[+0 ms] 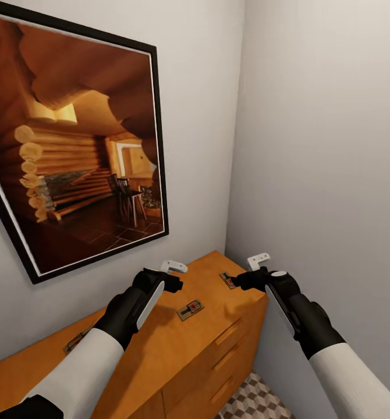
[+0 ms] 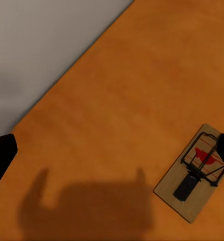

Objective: Take the four mousetraps from the cabinet in the bathroom and place them on the bathroom floor. Make sure all four end up on the same floor surface, and ensure that at least two of them are either under or directly next to the same bathroom sink.

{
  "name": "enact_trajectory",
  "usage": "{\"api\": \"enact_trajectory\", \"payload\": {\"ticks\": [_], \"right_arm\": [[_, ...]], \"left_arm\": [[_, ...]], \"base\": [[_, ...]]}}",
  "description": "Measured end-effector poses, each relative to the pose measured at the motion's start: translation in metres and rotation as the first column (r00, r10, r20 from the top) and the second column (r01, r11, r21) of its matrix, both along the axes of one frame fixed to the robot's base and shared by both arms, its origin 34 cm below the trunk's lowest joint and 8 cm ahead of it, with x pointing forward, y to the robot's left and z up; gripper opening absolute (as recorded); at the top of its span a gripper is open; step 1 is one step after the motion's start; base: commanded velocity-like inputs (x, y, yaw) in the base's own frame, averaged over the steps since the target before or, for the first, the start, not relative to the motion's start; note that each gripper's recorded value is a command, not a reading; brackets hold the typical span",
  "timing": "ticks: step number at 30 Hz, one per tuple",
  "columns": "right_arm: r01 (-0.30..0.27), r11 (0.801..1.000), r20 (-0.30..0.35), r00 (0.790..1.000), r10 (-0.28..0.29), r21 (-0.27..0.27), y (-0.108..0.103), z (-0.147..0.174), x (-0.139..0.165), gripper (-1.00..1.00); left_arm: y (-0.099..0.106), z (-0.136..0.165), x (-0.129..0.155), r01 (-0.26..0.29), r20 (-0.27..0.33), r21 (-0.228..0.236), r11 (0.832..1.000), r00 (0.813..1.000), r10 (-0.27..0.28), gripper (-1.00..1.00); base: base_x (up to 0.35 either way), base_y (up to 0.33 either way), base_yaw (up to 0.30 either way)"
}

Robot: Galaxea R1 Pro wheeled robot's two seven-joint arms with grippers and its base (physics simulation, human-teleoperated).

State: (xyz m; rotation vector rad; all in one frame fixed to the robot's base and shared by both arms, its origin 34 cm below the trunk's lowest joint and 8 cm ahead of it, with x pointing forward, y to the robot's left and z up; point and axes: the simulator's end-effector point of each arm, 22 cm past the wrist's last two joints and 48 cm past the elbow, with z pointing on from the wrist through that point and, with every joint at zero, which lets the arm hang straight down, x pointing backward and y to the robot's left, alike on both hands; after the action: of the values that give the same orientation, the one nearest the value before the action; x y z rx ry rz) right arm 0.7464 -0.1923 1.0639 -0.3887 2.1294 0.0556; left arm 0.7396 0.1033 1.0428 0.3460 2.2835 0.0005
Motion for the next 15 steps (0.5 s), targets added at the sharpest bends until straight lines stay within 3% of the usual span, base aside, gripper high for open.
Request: {"api": "enact_trajectory", "payload": {"ticks": [15], "right_arm": [[0.001, 1.0, 0.0, 1.0, -0.001, 0.0, -0.0002, 0.0001, 0.0001, 1.0]], "left_arm": [[-0.0066, -0.0046, -0.0032, 0.012, -0.012, -0.001, 1.0, 1.0, -0.012, 1.0]], "base": [[0.0, 0.001, 0.0]]}}
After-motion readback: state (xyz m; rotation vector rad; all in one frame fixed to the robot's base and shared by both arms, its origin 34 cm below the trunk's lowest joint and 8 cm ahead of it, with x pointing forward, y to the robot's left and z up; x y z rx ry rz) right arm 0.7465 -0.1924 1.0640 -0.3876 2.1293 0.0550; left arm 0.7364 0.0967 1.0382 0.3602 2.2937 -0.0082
